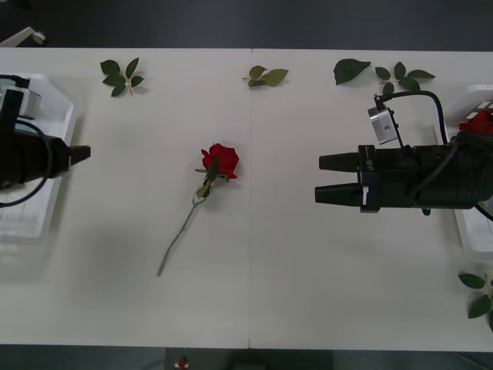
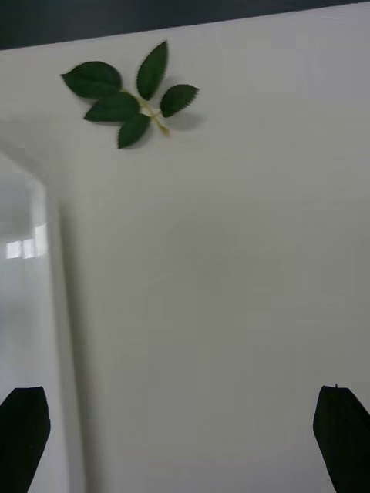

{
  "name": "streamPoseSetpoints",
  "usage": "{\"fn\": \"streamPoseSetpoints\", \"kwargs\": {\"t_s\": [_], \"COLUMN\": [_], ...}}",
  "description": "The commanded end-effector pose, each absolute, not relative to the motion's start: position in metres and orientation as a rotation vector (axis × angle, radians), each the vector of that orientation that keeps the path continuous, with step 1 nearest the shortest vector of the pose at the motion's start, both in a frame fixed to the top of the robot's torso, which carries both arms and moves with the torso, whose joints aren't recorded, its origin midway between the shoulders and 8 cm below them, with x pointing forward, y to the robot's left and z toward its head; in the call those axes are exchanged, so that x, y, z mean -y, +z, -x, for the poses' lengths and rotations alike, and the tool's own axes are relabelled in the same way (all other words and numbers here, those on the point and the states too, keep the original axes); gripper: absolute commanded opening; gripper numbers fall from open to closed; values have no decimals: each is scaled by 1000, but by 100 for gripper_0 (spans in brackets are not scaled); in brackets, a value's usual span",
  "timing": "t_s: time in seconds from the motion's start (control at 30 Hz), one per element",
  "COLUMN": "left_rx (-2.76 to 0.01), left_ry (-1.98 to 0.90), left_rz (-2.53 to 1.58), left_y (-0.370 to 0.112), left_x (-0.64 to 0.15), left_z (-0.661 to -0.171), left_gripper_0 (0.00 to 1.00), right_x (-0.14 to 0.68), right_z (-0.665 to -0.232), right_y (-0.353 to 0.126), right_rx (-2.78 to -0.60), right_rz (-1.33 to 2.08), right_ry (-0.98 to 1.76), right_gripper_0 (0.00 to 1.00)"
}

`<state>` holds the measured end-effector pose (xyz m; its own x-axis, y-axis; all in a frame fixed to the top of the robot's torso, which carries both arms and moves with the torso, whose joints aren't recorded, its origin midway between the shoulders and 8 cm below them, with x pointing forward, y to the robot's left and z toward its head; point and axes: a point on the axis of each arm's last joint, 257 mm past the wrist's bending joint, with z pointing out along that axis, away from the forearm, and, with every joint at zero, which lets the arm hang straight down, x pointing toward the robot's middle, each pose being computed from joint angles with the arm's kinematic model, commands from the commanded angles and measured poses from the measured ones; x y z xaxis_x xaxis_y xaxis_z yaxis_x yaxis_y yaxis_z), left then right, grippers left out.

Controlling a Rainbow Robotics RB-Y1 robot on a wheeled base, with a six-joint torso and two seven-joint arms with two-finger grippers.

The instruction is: Put the red flowers into the right box and the blue flowers into the left box

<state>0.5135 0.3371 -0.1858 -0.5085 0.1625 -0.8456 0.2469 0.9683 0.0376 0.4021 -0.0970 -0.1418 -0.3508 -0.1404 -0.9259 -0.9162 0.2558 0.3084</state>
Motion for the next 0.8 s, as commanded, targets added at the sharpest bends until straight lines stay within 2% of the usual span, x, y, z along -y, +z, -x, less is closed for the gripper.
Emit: {"fn": "streamPoseSetpoints", "kwargs": {"t_s": [0.03,0.2,0.47,0.8], "left_rx": [-2084,-2089,-2046,-2101], "left_ry": [-139,-224,-354,-358], "left_rz": [-369,-484,-602,-659], "left_y": [-202,-233,-237,-269], "left_x": [-305,-240,-143,-93], "left_z": [-526,-521,-526,-559], "left_gripper_0": [100,100,100,100], "right_x": [103,102,102,105], "right_z": [-402,-402,-401,-399], "right_y": [-125,-123,-124,-124], "right_rx": [-1670,-1667,-1667,-1673], "right_rz": [1023,1014,1020,1030], "right_ry": [1145,1157,1159,1156], "right_gripper_0": [100,100,100,100]}}
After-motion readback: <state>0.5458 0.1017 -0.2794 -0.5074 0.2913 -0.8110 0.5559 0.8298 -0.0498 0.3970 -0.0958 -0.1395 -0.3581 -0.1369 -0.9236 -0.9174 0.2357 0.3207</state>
